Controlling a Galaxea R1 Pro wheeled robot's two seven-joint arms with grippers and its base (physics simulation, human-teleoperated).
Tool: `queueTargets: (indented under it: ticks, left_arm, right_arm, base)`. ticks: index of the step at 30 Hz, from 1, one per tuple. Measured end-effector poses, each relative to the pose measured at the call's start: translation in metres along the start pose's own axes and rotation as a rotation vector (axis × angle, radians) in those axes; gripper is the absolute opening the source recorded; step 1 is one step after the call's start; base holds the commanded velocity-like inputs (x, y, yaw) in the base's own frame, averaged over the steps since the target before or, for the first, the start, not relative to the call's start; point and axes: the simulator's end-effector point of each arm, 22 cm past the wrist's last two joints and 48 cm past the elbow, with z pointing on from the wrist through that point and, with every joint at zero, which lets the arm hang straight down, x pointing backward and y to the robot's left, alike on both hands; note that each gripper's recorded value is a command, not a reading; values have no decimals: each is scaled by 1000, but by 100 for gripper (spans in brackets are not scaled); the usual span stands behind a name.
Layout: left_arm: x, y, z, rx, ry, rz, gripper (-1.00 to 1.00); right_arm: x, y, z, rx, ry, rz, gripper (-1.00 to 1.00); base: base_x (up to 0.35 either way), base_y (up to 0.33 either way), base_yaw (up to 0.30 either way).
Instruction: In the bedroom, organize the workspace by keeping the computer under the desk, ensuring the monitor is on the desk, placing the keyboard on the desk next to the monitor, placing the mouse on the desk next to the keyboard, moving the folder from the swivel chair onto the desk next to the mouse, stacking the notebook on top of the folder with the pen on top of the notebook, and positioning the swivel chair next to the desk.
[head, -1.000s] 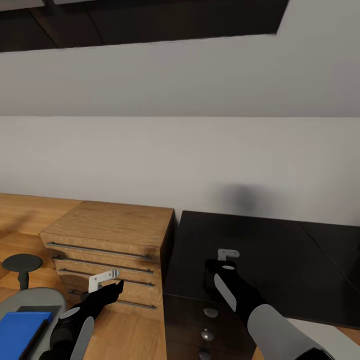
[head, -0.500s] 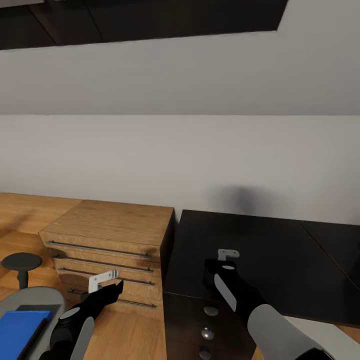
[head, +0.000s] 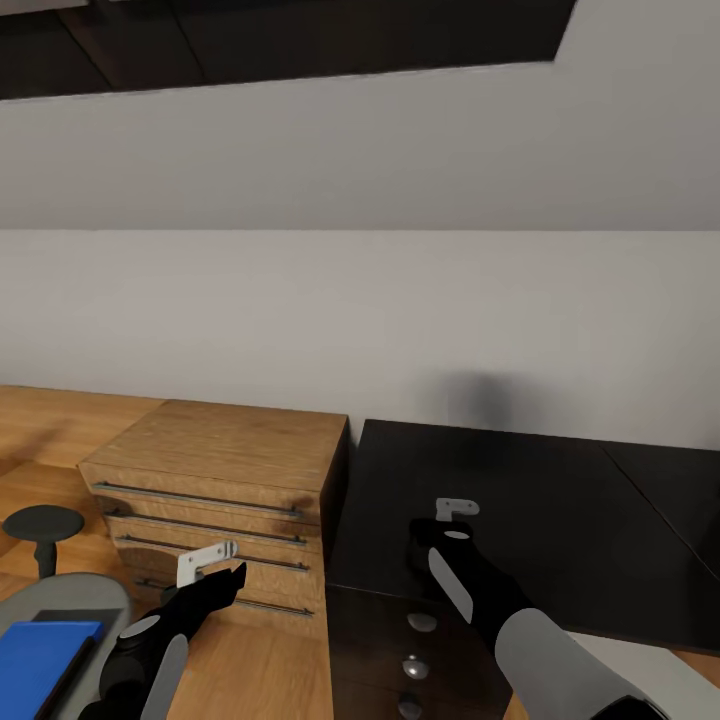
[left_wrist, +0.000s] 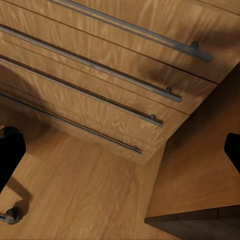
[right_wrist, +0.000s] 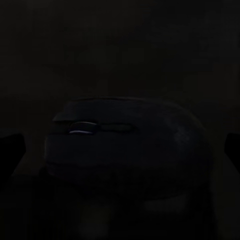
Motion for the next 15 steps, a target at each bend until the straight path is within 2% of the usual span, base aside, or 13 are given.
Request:
queueTargets:
  ticks: [15]
  left_arm:
    - [2,-1,0,2,4,1,100]
  right_arm:
    - [0,0,0,0,0,1,100]
  base:
    - [62,0,0]
